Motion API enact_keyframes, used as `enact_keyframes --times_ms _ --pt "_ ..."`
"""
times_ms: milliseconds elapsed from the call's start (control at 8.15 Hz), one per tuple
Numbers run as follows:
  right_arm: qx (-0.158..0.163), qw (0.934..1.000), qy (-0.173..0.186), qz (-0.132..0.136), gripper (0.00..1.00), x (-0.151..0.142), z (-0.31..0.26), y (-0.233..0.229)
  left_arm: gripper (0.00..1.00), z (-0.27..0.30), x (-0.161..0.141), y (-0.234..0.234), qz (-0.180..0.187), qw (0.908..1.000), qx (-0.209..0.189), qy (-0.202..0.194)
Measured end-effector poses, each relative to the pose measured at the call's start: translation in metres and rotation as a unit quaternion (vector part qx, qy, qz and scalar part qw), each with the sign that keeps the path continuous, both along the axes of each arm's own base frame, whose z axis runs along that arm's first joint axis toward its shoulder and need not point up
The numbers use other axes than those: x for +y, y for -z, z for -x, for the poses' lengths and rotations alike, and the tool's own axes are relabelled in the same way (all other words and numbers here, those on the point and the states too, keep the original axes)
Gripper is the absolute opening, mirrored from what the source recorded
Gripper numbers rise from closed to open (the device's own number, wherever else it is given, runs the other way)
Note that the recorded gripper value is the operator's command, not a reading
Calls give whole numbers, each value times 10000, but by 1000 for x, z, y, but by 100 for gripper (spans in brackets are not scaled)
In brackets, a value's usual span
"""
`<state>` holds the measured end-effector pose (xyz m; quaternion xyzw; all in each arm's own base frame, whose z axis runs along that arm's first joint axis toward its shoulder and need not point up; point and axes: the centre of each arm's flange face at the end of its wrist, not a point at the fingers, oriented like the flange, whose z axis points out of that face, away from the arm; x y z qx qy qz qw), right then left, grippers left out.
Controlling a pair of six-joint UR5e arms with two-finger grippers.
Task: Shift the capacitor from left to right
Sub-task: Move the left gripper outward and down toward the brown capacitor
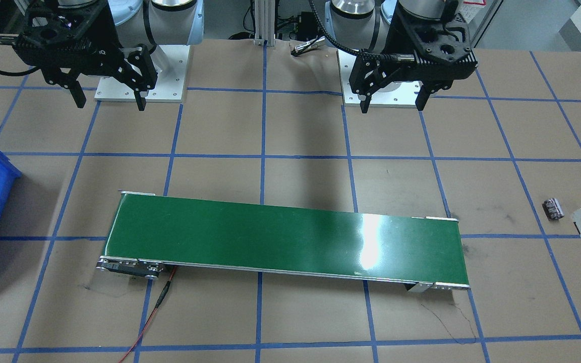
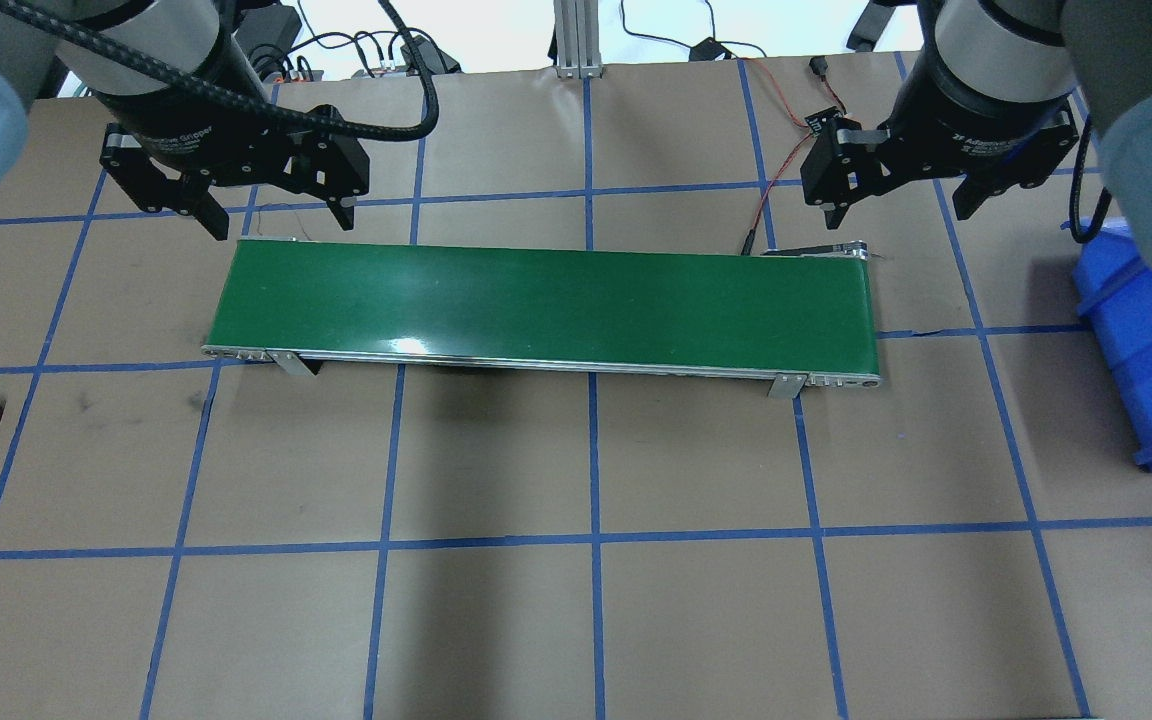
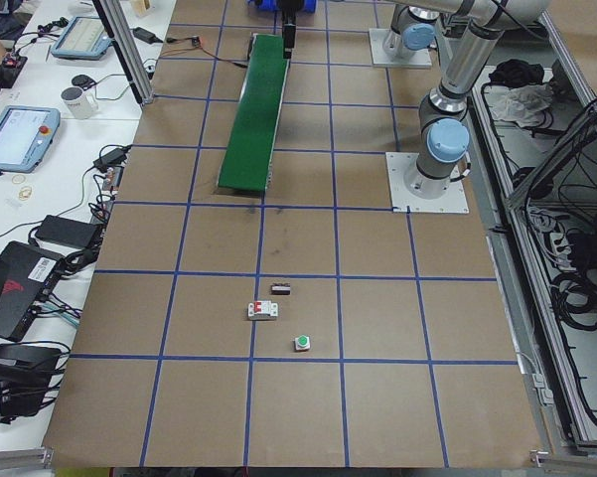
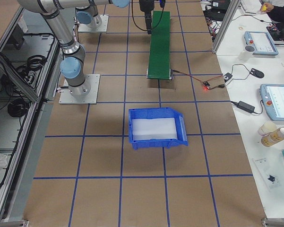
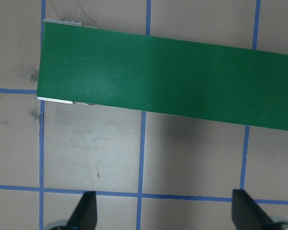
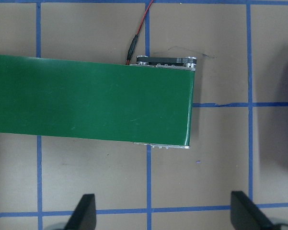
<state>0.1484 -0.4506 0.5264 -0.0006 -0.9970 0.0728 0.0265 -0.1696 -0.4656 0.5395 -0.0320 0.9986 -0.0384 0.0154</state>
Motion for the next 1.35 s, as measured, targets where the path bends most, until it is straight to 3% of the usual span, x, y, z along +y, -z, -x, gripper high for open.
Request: enact_keyframes --times_ms 491,613,1104,1350 --pt "-9 10000 -2 -1 100 0 0 0 100 -22 -8 4 -30 9998 24 -197" --pt "-8 10000 -2 0 100 0 0 0 100 -50 -16 5 -52 9991 27 -421" --pt "-6 10000 -2 -1 100 0 0 0 100 -202 -44 20 -221 9981 -57 -576" --pt "-6 10000 -1 -3 100 0 0 0 100 -300 -54 41 -181 9988 -144 -421"
